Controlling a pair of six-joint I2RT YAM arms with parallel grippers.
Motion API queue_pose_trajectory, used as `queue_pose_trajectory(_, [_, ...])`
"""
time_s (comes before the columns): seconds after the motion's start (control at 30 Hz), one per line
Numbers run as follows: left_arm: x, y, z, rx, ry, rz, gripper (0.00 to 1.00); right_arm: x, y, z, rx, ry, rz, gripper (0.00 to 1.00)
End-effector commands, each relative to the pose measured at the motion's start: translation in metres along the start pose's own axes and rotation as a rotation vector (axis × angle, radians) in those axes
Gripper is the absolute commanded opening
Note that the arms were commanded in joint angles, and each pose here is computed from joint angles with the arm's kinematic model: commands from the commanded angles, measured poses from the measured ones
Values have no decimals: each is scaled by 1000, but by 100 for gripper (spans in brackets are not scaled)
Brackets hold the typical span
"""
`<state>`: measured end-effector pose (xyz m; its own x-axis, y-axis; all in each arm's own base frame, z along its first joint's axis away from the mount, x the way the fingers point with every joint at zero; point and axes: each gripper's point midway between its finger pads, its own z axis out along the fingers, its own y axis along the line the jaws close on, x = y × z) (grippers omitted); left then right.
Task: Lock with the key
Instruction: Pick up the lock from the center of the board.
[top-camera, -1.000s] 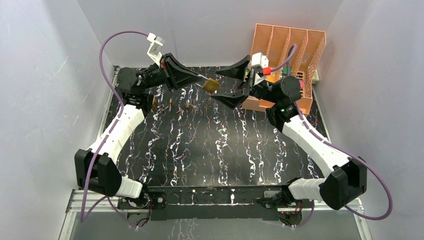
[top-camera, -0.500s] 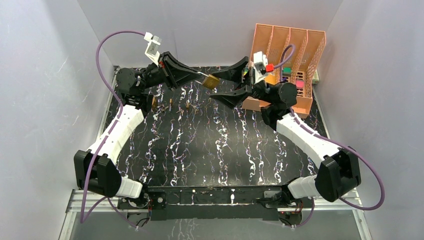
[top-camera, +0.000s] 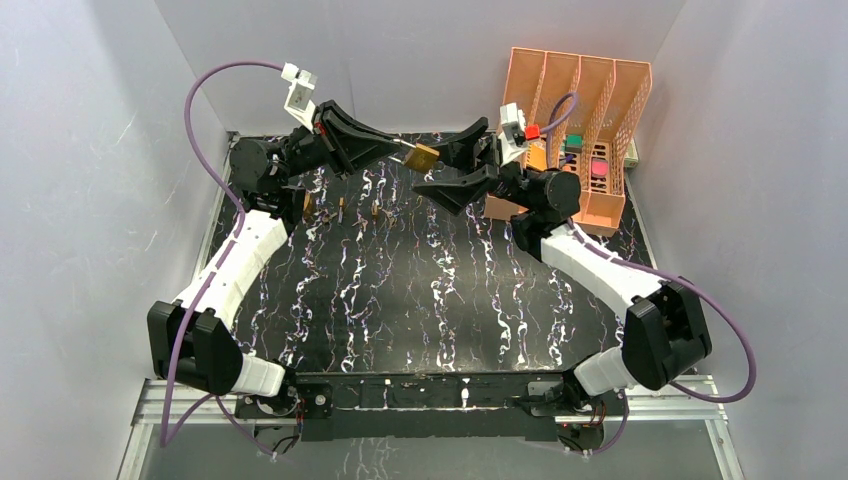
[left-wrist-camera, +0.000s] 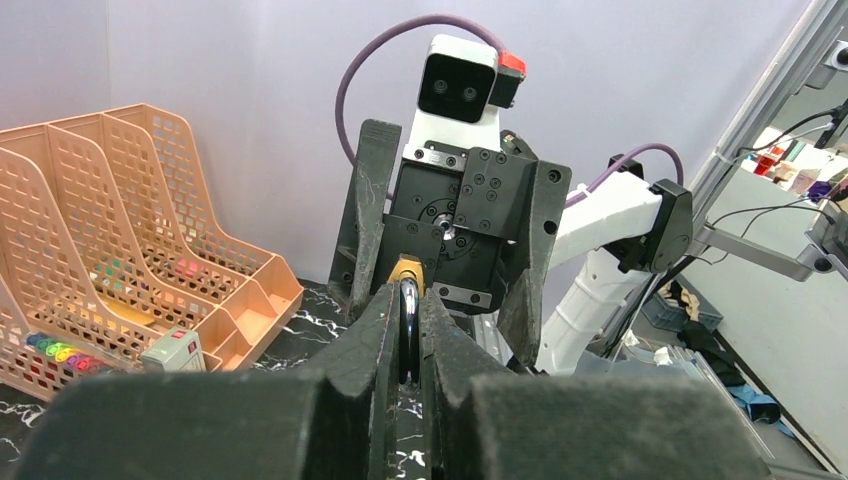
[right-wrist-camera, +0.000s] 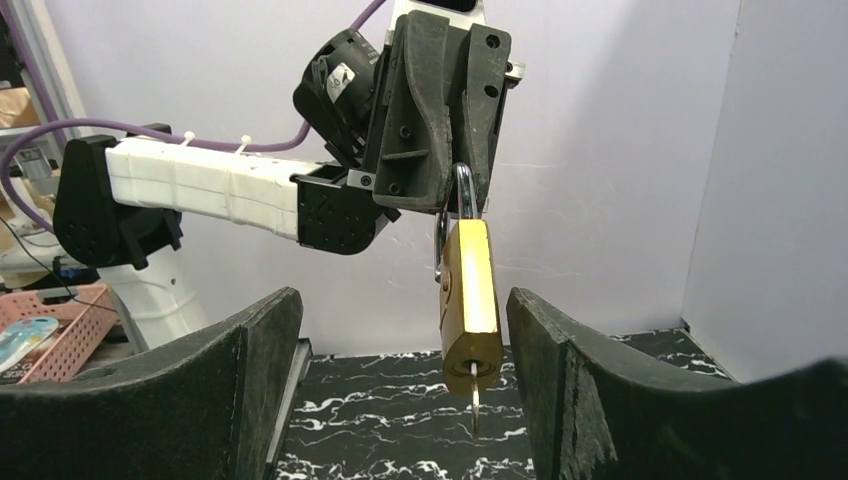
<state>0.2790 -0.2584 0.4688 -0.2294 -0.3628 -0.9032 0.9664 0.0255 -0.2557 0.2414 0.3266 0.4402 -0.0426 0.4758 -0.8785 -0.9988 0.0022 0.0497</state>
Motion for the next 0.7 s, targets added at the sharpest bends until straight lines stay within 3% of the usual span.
queue_pose_trajectory(0.0, [-45, -39, 2, 52, -105, 171, 0, -24, 11, 9, -51, -91, -38, 81])
queue_pose_trajectory(0.4, [-41, -43, 0, 65, -100, 182, 0, -22, 4, 15, -37, -79, 33, 58])
queue_pose_trajectory(0.67, [-34, -44, -3, 66, -88, 176, 0, -25, 5, 17, -39, -72, 35, 56])
